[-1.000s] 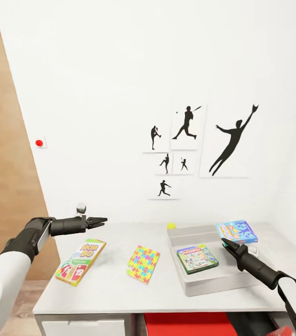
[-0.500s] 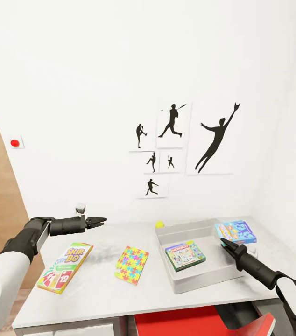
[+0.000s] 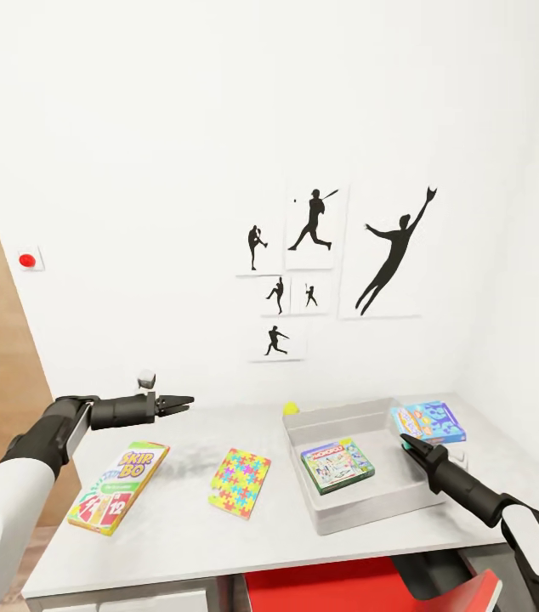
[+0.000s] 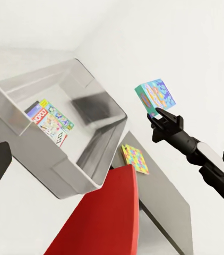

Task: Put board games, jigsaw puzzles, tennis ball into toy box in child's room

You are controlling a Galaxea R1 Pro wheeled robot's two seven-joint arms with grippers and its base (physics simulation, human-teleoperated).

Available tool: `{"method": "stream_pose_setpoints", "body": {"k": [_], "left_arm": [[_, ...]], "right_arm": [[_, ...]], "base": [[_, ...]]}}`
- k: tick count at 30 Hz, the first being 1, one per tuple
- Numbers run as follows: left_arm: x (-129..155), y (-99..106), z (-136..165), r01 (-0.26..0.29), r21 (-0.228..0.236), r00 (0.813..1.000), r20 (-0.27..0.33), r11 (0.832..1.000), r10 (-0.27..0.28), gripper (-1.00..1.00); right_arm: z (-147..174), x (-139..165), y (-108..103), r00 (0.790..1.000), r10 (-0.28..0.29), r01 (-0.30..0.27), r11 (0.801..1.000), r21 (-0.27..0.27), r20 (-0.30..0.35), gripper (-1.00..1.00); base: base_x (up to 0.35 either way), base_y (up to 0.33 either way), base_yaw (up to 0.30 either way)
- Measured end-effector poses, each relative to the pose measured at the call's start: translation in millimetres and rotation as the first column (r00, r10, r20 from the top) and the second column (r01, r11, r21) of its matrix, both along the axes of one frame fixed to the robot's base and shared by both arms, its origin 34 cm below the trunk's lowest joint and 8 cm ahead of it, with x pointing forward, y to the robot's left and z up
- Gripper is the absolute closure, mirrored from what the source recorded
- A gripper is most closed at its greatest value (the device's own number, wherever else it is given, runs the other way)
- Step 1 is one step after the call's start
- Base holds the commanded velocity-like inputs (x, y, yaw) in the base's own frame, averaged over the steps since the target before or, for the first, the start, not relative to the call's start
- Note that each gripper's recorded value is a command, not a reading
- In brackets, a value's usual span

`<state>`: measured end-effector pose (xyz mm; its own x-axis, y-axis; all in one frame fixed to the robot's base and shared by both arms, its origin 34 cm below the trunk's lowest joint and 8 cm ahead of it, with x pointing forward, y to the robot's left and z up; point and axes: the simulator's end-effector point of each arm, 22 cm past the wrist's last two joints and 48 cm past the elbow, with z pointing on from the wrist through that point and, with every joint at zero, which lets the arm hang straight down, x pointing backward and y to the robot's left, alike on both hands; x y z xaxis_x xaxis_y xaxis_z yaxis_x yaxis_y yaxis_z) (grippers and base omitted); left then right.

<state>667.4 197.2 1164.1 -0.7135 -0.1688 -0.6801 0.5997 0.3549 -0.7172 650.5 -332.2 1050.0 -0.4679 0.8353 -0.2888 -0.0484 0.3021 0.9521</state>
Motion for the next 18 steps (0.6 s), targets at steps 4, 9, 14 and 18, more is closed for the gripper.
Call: {"method": "stream_pose_setpoints", "body": {"k": [4, 9, 14, 18], "left_arm": [[0.2, -0.1, -0.1, -0.001, 0.000, 1.000, -0.001, 1.000, 0.001, -1.00], [0.7, -1.3, -1.3, -0.001, -0.002, 1.000, -0.005, 1.000, 0.001, -1.00], [1.5, -1.6, -4.5, 0.000, -0.001, 1.000, -0.011, 1.000, 0.000, -1.00], [2.3, -1.6, -7.1, 0.000, -0.002, 1.000, -0.015, 1.000, 0.000, -1.00]], "right_arm": [[0.5, 0.2, 0.1, 1.000, -0.001, 0.001, 1.000, 0.000, 0.001, 1.00], [0.2, 0.4, -0.3, 1.000, -0.001, 0.001, 1.000, 0.000, 0.002, 1.00], [-3.4, 0.5, -0.5, 1.000, -0.001, 0.001, 1.000, -0.001, -0.004, 1.00], [-6.2, 0.6, -0.1, 1.000, -0.001, 0.001, 1.000, -0.001, -0.010, 1.00]], "base": [[0.000, 0.000, 0.000], [0.000, 0.000, -0.094], [0.000, 0.000, -0.175], [0.051, -0.085, -0.174]]}}
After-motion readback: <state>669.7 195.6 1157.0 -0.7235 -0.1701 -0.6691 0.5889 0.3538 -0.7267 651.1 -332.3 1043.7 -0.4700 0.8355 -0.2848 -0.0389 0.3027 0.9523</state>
